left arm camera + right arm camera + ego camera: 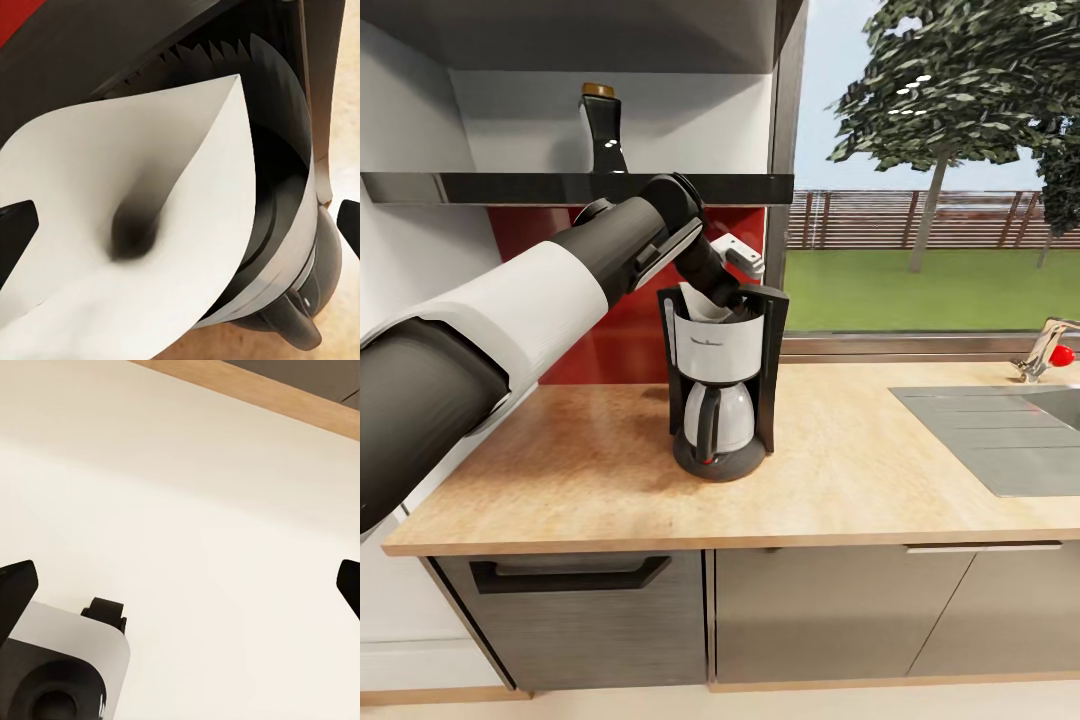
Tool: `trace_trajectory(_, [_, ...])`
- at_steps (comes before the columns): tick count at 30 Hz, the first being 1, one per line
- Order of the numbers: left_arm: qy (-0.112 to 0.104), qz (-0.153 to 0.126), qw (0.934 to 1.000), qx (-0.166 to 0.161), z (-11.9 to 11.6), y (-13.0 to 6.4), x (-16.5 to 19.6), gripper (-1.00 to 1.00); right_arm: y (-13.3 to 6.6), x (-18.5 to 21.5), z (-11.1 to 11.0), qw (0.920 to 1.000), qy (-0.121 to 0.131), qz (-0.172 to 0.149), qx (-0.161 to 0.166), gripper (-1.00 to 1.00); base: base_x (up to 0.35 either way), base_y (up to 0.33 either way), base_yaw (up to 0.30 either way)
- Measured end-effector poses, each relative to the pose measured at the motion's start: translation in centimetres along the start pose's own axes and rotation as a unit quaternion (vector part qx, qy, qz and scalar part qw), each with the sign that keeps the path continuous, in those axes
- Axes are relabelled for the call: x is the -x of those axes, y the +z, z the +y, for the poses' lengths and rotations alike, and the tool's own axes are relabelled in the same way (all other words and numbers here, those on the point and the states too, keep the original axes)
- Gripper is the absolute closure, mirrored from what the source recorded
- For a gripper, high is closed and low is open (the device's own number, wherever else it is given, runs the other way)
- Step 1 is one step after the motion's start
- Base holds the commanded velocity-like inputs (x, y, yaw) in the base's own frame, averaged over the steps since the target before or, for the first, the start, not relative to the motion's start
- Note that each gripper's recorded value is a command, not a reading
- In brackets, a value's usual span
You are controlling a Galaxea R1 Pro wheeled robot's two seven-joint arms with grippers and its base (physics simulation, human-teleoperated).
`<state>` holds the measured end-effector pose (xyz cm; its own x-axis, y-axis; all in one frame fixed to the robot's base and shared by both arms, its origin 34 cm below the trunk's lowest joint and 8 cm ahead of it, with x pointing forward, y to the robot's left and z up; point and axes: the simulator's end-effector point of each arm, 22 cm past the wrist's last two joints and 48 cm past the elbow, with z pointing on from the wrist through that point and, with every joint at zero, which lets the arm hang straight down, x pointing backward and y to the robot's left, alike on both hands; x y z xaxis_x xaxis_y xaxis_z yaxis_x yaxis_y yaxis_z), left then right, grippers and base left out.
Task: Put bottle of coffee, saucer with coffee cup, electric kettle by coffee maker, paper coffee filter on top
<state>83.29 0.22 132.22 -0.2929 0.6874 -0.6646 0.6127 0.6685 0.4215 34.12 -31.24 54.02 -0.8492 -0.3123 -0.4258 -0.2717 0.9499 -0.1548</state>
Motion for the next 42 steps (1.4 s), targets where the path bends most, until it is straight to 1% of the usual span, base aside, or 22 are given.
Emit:
trace_trajectory(30, [0.000,0.000,1.0000,0.000,0.0,0.0,0.0,-1.00,0.0,0.0,0.0,1.0000,0.000,0.000,0.000,-1.00,0.000,0.000,0.000])
trace_trajectory(42, [-0.001,0.000,1.0000,-0.001,0.6,-1.1,1.1,-1.00,-1.5,0.6,-0.2,1.0000,0.000,0.000,0.000,-1.00,0.000,0.000,0.000])
